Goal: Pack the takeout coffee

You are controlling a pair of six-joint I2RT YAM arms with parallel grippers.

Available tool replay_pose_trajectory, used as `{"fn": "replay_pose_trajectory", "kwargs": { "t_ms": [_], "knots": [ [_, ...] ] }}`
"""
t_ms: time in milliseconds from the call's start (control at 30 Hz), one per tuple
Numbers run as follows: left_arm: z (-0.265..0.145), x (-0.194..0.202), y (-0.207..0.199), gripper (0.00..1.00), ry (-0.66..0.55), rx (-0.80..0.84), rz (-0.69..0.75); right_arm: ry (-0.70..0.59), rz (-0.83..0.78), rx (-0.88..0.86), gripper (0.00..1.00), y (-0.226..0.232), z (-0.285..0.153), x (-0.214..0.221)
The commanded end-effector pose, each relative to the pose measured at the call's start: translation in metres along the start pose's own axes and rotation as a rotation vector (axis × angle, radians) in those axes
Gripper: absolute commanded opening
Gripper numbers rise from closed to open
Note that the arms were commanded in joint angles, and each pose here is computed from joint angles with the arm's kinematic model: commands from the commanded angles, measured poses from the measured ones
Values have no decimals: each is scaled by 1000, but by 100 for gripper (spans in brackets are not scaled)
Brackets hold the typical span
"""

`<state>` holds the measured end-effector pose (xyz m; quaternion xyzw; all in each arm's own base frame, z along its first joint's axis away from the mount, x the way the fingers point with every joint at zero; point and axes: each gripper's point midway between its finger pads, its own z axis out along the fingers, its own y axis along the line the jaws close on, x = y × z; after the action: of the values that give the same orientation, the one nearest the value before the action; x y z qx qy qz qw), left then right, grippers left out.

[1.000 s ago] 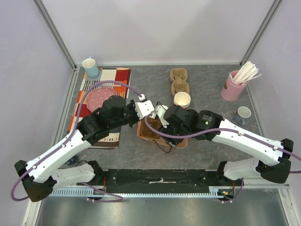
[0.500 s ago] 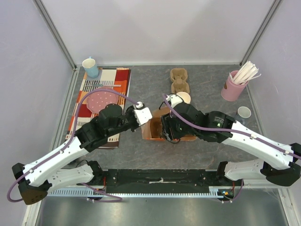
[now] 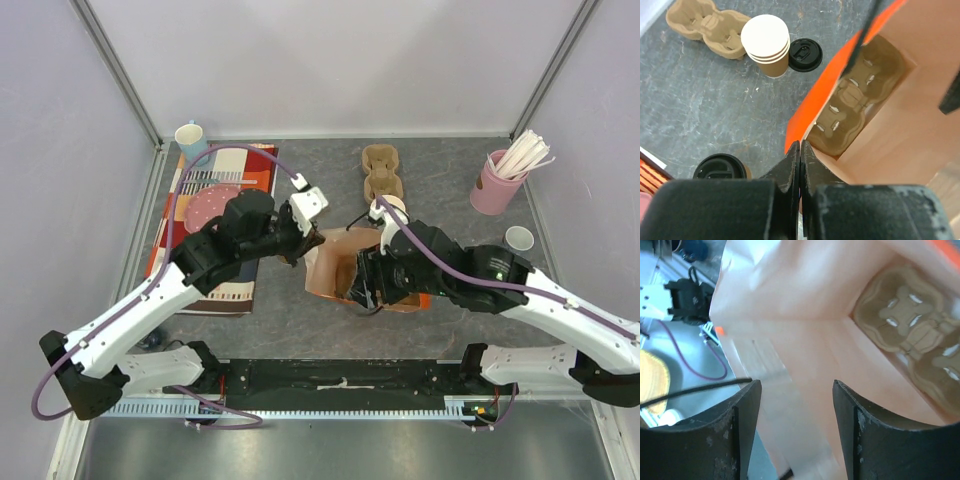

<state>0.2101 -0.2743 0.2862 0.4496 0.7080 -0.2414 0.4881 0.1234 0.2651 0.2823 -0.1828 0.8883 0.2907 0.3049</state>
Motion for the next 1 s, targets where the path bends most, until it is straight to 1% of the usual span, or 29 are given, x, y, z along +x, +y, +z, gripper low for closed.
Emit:
{"fn": "replay_pose_trajectory", "kwargs": {
  "t_ms": [0, 100, 167, 333, 433, 567, 633, 700, 733, 833, 967],
  "knots": [
    [-11, 34, 7, 2, 166, -3, -218, -85, 47, -125, 67, 14, -31, -10],
    [-10, 28, 16, 2, 162, -4, -237, 20, 33, -104, 67, 3, -27, 19],
    [-8, 26, 20, 2, 157, -3, -229, 122, -9, -92, 65, -3, -21, 41],
    [-7, 12, 11, 2, 123, 77, -183, 220, -97, -62, 65, -8, -12, 54],
    [-7, 8, 6, 2, 113, 109, -178, 353, -161, 11, 65, -15, 4, 65],
    [-8, 7, 1, 2, 107, 138, -173, 451, -198, 37, 66, -17, 12, 74],
    [-9, 8, 2, 2, 112, 132, -181, 423, -217, 20, 65, -13, 12, 66],
    [-8, 11, 3, 2, 123, 120, -184, 359, -244, -11, 66, -7, 9, 52],
    [-8, 12, 4, 2, 127, 114, -193, 310, -253, -38, 65, -1, 2, 42],
    [-6, 17, 0, 2, 147, 131, -228, 240, -283, -96, 66, 10, -11, 27],
    [-4, 21, -3, 2, 157, 141, -262, 225, -278, -120, 66, 11, -19, 28]
  ]
}}
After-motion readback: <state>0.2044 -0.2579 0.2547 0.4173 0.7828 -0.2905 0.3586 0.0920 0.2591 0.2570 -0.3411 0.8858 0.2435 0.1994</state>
